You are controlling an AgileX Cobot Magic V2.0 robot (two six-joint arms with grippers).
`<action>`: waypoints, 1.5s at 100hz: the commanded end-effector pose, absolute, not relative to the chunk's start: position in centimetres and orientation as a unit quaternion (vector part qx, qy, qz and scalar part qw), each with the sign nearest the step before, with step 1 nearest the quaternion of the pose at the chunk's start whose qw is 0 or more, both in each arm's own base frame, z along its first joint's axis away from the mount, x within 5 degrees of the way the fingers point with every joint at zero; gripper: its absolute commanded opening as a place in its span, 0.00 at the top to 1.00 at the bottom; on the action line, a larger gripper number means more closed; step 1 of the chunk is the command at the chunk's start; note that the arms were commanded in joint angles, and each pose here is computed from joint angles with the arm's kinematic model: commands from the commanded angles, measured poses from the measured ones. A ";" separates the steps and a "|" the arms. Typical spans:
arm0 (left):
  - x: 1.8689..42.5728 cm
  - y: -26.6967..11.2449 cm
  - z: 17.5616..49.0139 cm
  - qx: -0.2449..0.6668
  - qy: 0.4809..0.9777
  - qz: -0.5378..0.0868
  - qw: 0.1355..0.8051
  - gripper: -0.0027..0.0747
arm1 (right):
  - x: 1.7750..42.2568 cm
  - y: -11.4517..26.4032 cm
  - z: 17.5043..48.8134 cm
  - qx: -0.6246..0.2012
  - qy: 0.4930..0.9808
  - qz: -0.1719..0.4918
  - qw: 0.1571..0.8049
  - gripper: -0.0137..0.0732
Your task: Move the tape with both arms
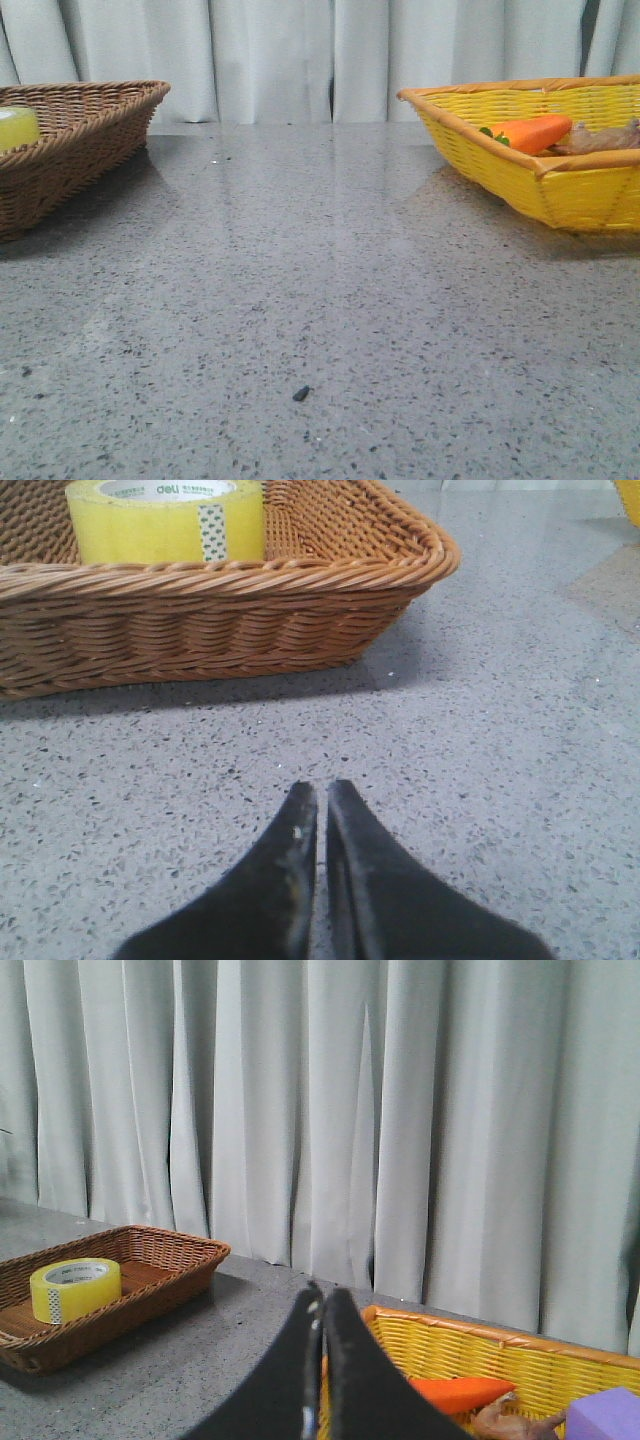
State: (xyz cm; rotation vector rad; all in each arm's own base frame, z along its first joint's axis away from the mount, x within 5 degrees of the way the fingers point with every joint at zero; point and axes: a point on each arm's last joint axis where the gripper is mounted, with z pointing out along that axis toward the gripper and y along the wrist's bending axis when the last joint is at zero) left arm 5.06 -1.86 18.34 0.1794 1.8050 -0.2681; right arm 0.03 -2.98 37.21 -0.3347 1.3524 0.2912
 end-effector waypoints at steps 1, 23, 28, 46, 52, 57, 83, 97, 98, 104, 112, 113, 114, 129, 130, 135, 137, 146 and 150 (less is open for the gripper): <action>5.0 -1.8 18.5 0.066 0.764 -0.121 0.631 0.99 | 0.0 -2.8 38.3 -0.159 0.590 0.131 0.781 0.92; 5.0 -1.8 18.5 0.066 0.764 -0.121 0.631 0.99 | 1.0 -2.8 36.4 -0.155 0.636 0.057 0.754 0.92; 5.0 -1.8 18.5 0.066 0.764 -0.121 0.631 0.99 | 1.5 -2.3 35.4 -0.154 0.643 0.043 0.749 0.92; 5.0 -1.8 18.5 0.066 0.764 -0.121 0.631 0.99 | 3.3 -0.2 32.2 -0.163 0.628 0.010 0.761 0.92; 5.0 -1.8 18.5 0.066 0.764 -0.121 0.631 0.99 | 3.9 0.4 31.0 -0.161 0.619 0.003 0.768 0.92; 5.0 -1.8 18.5 0.066 0.764 -0.121 0.631 0.99 | 4.3 0.7 30.0 -0.140 0.624 0.019 0.768 0.92; 5.0 -1.8 18.5 0.066 0.764 -0.121 0.631 0.99 | 6.1 0.5 23.5 -0.042 0.674 0.013 0.738 0.92; 5.0 -1.8 18.5 0.066 0.764 -0.121 0.631 0.99 | 6.3 0.1 20.5 -0.001 0.703 0.006 0.711 0.92; 5.0 -1.8 18.5 0.066 0.764 -0.121 0.631 0.99 | 6.3 0.1 20.2 0.000 0.705 0.005 0.709 0.92; 5.0 -1.8 18.5 0.066 0.764 -0.121 0.631 0.99 | 6.1 -0.1 19.7 0.008 0.714 -0.003 0.700 0.92; 5.0 -1.8 18.5 0.066 0.764 -0.121 0.630 0.99 | 5.8 -0.3 19.4 0.017 0.724 -0.011 0.690 0.92; 5.0 -1.8 18.5 0.066 0.764 -0.121 0.630 0.99 | 5.7 -0.3 19.4 0.017 0.723 -0.011 0.691 0.92; 5.0 -1.8 18.5 0.066 0.764 -0.121 0.630 0.99 | 5.7 -0.4 19.3 0.019 0.726 -0.013 0.687 0.92; 5.0 -1.8 18.5 0.066 0.764 -0.121 0.630 0.99 | 5.4 -0.6 18.5 0.030 0.751 -0.022 0.660 0.92; 5.0 -1.8 18.5 0.066 0.764 -0.121 0.630 0.99 | 5.4 -0.7 18.5 0.031 0.752 -0.023 0.658 0.92; 5.0 -1.8 18.5 0.066 0.764 -0.121 0.630 0.99 | 5.4 -0.7 18.2 0.034 0.762 -0.026 0.647 0.92; 5.0 -1.8 18.5 0.066 0.765 -0.121 0.629 0.99 | 5.4 -0.7 18.1 0.034 0.763 -0.026 0.645 0.92; 5.0 -1.8 18.5 0.066 0.765 -0.121 0.629 0.99 | 5.3 -0.9 17.7 0.040 0.778 -0.031 0.626 0.92; 5.0 -1.8 18.5 0.066 0.765 -0.121 0.629 0.99 | 5.3 -0.9 17.7 0.040 0.779 -0.031 0.625 0.92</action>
